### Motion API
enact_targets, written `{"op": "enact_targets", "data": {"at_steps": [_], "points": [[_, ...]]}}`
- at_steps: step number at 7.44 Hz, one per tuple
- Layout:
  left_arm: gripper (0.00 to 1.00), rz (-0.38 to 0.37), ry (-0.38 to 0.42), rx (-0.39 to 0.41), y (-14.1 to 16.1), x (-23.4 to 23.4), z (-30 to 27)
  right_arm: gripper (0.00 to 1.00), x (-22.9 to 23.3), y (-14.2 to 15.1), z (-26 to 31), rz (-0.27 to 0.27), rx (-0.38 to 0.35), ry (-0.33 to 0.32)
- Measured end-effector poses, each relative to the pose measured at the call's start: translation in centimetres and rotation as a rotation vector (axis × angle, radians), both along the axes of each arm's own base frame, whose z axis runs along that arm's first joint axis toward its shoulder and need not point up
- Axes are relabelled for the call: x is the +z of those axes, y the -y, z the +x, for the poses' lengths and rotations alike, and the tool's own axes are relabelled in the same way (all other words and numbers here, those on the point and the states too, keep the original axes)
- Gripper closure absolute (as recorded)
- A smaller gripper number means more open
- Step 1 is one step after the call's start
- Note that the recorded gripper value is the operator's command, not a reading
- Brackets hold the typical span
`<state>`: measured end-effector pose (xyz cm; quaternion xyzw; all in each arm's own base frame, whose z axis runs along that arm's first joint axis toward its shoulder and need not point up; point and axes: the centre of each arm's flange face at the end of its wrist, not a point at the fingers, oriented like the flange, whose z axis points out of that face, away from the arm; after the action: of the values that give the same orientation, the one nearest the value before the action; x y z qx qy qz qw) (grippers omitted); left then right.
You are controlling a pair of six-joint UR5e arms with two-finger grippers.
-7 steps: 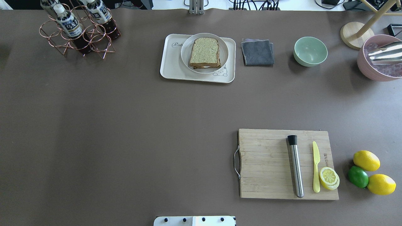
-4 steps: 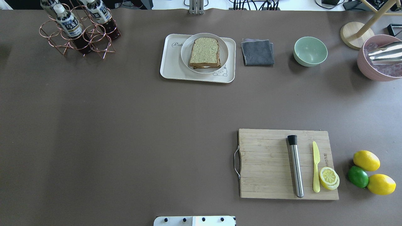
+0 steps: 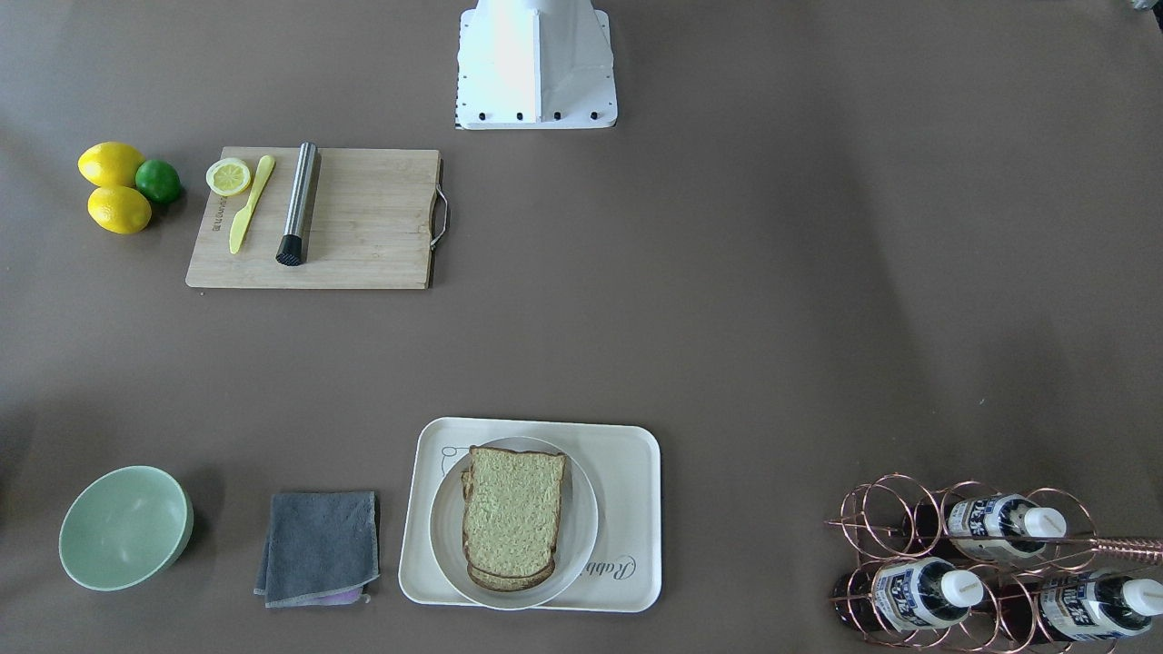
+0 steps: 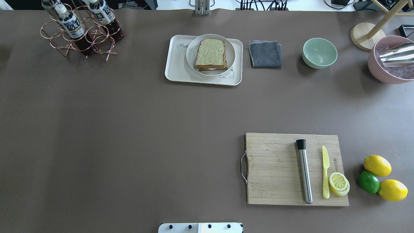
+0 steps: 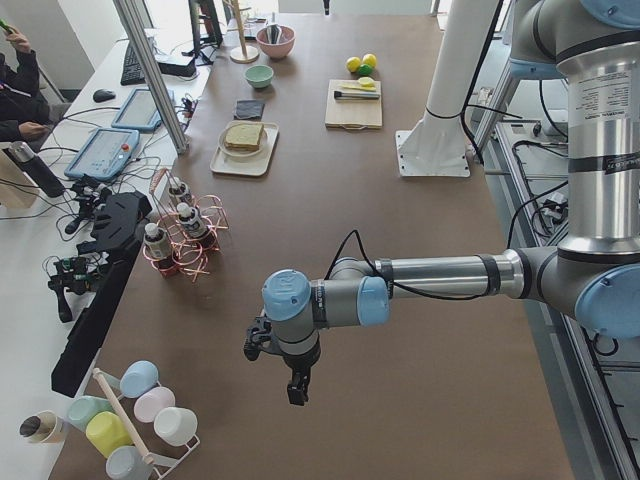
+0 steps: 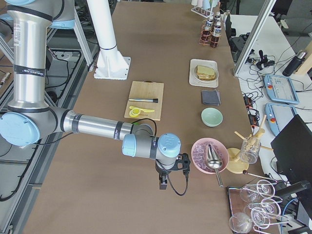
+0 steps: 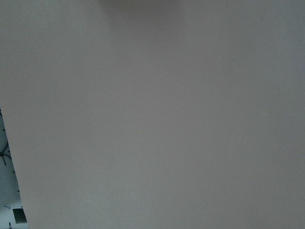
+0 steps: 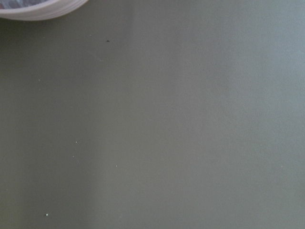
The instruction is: Make sandwich and place on tray
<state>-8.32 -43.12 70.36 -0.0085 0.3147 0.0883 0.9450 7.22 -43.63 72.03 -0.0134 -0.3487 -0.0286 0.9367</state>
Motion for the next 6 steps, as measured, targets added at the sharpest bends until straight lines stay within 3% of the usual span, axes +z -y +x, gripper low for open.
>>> {"op": "enact_targets", "data": {"at_steps": [6], "points": [[0.02, 0.014, 0.0, 0.001, 0.38, -0.53, 0.05, 0.0, 0.03, -0.05, 0.05, -0.001, 0.001, 0.0]]}}
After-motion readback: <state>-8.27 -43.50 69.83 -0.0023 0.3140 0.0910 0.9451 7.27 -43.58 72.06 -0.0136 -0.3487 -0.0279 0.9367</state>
